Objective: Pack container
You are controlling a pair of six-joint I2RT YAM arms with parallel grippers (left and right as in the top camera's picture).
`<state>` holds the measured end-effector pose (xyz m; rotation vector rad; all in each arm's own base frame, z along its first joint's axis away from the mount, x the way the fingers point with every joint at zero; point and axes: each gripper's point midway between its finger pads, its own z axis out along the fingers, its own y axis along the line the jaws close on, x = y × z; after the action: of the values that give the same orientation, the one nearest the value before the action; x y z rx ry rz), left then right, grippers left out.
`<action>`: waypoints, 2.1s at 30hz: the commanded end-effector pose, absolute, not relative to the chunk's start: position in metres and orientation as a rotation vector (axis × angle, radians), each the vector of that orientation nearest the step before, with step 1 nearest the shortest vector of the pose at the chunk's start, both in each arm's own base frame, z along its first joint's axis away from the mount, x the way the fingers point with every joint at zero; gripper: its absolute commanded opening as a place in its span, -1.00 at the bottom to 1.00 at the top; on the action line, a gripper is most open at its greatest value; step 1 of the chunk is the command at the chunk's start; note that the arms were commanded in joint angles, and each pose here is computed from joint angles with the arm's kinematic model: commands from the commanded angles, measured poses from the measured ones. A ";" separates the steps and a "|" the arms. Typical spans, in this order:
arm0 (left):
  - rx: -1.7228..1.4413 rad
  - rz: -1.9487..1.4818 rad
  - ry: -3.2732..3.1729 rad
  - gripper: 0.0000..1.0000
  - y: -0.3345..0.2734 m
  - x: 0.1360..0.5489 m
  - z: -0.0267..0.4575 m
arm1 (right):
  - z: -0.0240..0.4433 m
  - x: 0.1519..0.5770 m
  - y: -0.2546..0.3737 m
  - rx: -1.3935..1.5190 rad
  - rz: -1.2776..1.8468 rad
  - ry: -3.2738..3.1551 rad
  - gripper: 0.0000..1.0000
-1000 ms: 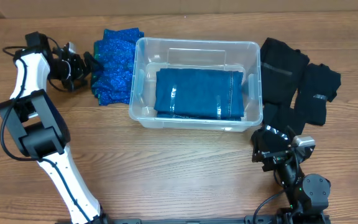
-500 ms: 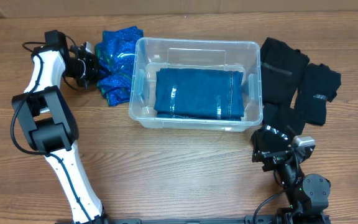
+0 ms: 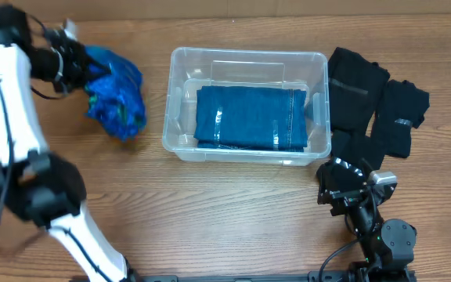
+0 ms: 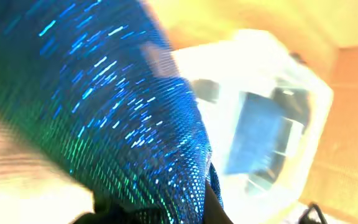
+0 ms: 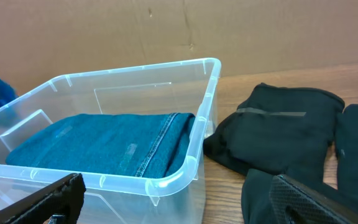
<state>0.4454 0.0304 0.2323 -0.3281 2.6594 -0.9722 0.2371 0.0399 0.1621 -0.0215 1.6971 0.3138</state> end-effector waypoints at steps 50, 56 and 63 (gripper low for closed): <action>-0.038 -0.304 3.020 0.04 -0.165 0.393 0.207 | 0.165 0.237 0.039 -0.019 0.310 1.686 1.00; -0.032 -0.132 2.933 -0.68 -0.152 0.415 0.201 | 0.165 0.237 0.039 -0.019 0.310 1.686 1.00; 0.065 -0.007 2.987 -0.65 -0.171 0.414 0.134 | 0.165 0.237 0.039 -0.019 0.309 1.686 1.00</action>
<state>0.4259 -0.1643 0.1675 -0.0181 2.9424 -0.1079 0.2371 0.0399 0.1621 -0.0214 1.6971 0.3144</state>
